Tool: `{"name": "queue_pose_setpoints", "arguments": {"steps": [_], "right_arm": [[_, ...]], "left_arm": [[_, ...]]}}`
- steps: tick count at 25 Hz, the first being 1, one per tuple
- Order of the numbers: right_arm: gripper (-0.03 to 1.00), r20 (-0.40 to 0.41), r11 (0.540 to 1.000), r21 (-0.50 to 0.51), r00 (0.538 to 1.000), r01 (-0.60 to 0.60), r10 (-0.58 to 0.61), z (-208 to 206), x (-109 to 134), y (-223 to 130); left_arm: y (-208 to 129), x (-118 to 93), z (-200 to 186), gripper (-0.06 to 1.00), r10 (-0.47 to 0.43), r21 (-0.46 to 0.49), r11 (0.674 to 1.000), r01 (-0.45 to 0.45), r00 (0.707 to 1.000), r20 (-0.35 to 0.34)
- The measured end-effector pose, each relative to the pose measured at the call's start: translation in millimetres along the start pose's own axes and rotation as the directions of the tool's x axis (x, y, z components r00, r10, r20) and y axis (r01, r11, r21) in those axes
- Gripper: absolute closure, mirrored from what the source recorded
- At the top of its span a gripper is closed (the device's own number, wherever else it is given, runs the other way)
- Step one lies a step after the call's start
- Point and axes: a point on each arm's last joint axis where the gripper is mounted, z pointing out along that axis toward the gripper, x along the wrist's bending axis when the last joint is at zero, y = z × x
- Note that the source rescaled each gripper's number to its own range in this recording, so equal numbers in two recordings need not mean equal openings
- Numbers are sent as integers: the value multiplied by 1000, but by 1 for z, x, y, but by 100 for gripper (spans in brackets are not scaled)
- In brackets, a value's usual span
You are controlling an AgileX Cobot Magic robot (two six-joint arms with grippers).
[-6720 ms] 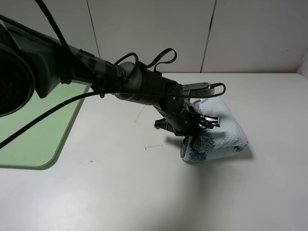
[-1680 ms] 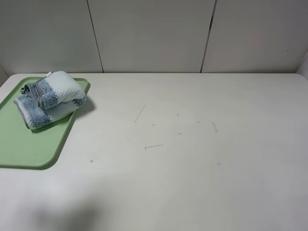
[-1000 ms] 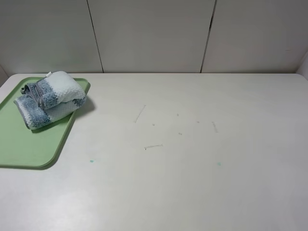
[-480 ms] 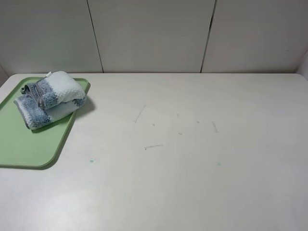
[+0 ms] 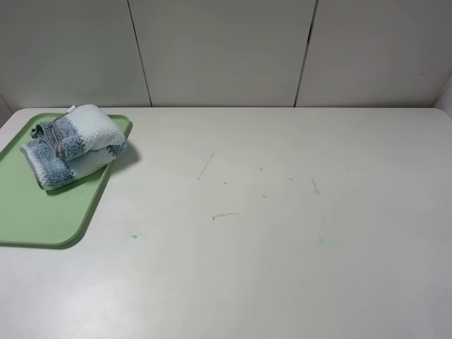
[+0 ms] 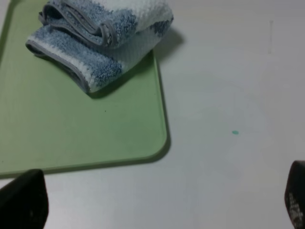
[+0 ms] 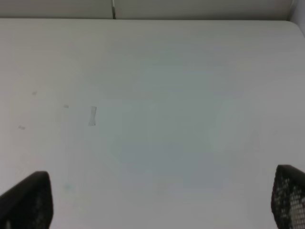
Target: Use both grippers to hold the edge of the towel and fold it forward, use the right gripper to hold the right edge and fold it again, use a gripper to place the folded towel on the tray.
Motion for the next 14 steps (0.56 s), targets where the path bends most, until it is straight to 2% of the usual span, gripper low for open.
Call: {"name": "queue_pose_setpoints", "arguments": {"steps": [14], "right_arm": [[-3,0,1000,0,1000,0,0,0,0,0]], "left_arm": [[0,0,0,-5,1,0,1000,-1,1000,0]]}}
